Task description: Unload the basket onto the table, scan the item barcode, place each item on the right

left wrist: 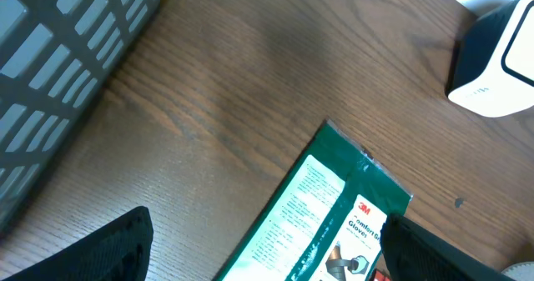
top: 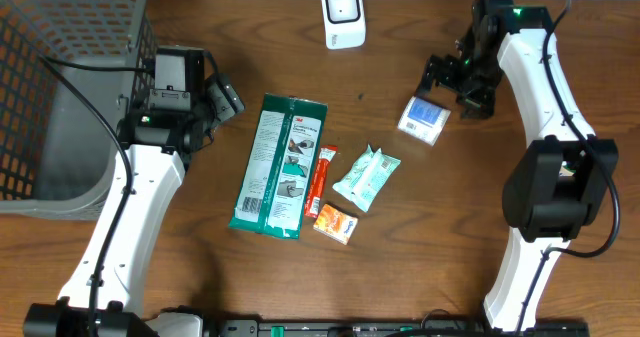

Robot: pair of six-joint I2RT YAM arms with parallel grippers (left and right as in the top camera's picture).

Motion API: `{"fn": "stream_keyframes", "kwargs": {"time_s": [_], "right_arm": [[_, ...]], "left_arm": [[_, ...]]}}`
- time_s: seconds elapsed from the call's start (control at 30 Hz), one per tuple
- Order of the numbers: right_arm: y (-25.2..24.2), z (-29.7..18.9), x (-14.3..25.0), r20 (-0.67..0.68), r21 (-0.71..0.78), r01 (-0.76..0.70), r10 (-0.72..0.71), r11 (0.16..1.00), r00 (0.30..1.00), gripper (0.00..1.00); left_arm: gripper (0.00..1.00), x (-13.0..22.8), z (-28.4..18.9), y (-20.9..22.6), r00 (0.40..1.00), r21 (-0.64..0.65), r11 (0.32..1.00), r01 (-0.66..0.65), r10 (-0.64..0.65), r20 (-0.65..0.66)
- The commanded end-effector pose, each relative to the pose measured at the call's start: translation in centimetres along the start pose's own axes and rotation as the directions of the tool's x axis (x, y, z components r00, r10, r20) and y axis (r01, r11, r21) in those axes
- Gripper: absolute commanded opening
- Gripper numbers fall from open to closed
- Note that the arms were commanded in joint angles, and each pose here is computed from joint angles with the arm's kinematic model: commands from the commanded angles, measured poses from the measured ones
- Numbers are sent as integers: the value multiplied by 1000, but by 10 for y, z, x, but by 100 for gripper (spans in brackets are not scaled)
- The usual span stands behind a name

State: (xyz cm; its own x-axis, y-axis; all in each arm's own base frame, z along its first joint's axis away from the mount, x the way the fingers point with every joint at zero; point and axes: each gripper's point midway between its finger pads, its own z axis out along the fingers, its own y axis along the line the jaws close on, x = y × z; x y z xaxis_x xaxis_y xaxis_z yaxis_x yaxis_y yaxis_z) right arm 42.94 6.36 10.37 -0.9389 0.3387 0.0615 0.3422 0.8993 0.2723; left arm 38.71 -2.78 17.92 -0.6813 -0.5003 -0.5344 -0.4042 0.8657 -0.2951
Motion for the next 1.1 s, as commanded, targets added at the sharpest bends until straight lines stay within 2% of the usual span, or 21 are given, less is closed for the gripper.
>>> {"fn": "stream_keyframes", "kwargs": {"time_s": [0.0,0.03,0.17,0.23,0.37,0.4,0.43,0.47,0.5,0.53,0.6,0.63,0.83,1.07], "right_arm": [[11,-1,14,-13,-7,249,-249,969,968,99],[13,-2,15,-10,-9,350,-350,937,937,99],[18,-20,7,37,-6,482,-482,876,876,99],[22,-30,3,66,2,568,-567,823,821,99],[29,-43,-2,101,40,781,-780,623,617,99],[29,-43,-2,98,48,823,-822,567,561,95],[28,-42,-3,88,60,857,-858,512,506,84],[25,-40,-8,82,80,869,-872,489,483,70],[25,-38,-13,91,87,866,-869,493,486,55],[26,-36,-19,112,93,854,-857,513,503,31],[26,-32,-28,135,101,828,-832,551,538,12],[25,-29,-31,141,102,820,-824,564,549,8],[13,-4,-36,136,98,806,-810,584,570,6],[-3,34,-20,81,50,787,-788,615,610,6]], "left_arm": [[85,-3,-2,-1,1000,3,1000,-15,15,9],[85,-3,-2,-1,1000,3,1000,-15,15,9],[85,-3,-2,-1,1000,3,1000,-15,15,9],[85,-3,-2,-1,1000,3,1000,-15,15,9],[85,-3,-2,-1,1000,3,1000,-15,15,9],[85,-3,-2,-1,1000,3,1000,-15,15,9],[85,-3,-2,-1,1000,3,1000,-15,15,9],[85,-3,-2,-1,1000,3,1000,-15,15,9],[85,-3,-2,-1,1000,3,1000,-15,15,9],[85,-3,-2,-1,1000,3,1000,-15,15,9],[85,-3,-2,-1,1000,3,1000,-15,15,9],[85,-3,-2,-1,1000,3,1000,-15,15,9],[85,-3,-2,-1,1000,3,1000,-15,15,9],[85,-3,-2,-1,1000,3,1000,-15,15,9]]}}
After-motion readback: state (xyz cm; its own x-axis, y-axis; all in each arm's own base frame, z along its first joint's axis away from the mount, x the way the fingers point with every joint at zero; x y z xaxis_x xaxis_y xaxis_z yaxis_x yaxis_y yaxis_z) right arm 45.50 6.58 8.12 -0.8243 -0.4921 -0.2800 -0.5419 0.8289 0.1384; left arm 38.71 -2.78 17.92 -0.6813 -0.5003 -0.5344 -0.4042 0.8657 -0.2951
